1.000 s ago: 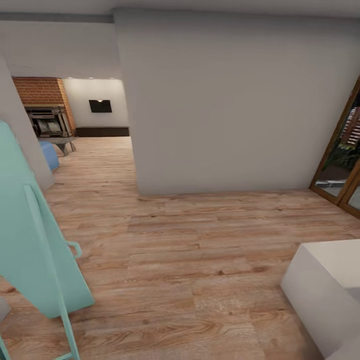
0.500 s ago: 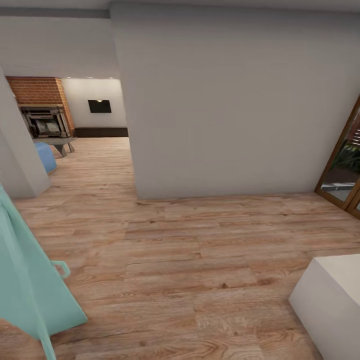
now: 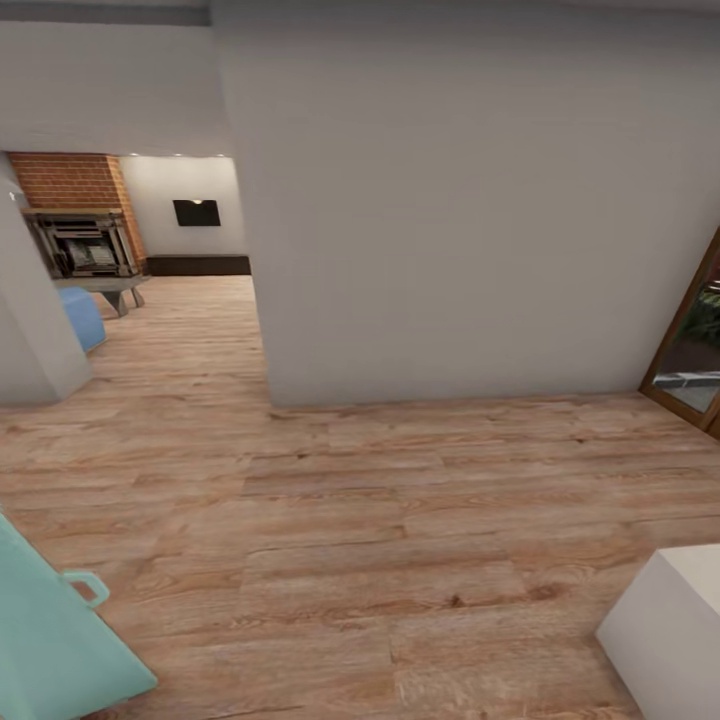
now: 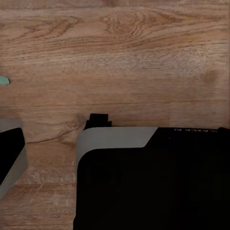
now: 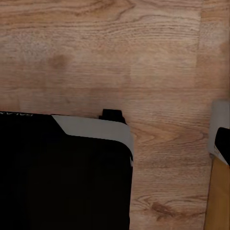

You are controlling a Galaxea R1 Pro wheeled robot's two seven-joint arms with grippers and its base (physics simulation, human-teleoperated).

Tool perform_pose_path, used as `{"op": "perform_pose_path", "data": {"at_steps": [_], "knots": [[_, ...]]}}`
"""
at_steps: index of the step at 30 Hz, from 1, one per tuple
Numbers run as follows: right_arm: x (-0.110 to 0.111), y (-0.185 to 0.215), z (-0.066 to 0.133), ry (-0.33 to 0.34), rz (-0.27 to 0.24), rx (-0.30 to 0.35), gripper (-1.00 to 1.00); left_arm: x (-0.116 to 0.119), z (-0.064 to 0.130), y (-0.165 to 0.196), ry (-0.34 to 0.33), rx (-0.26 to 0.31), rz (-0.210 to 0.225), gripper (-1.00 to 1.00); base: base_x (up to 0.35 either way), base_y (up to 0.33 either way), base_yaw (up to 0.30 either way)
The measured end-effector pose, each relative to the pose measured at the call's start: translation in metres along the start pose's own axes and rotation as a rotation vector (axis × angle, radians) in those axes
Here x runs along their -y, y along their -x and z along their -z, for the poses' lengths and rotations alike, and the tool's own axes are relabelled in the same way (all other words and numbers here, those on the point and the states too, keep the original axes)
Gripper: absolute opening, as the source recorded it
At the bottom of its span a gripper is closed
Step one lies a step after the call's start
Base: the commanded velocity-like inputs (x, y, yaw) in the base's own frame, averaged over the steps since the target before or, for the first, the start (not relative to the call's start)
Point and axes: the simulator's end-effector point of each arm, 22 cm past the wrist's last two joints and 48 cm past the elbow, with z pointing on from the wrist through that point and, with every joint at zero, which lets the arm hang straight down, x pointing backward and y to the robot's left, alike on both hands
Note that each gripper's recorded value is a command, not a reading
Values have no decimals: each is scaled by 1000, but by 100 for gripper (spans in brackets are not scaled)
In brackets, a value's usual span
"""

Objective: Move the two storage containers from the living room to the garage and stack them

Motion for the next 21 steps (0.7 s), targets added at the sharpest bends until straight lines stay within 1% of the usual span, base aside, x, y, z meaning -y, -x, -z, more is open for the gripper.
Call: {"op": "perform_pose_path", "data": {"at_steps": [21], "knots": [[0,0,0,0,-1,0,100,0,0,0,0,0,0,100,323,0,3]]}}
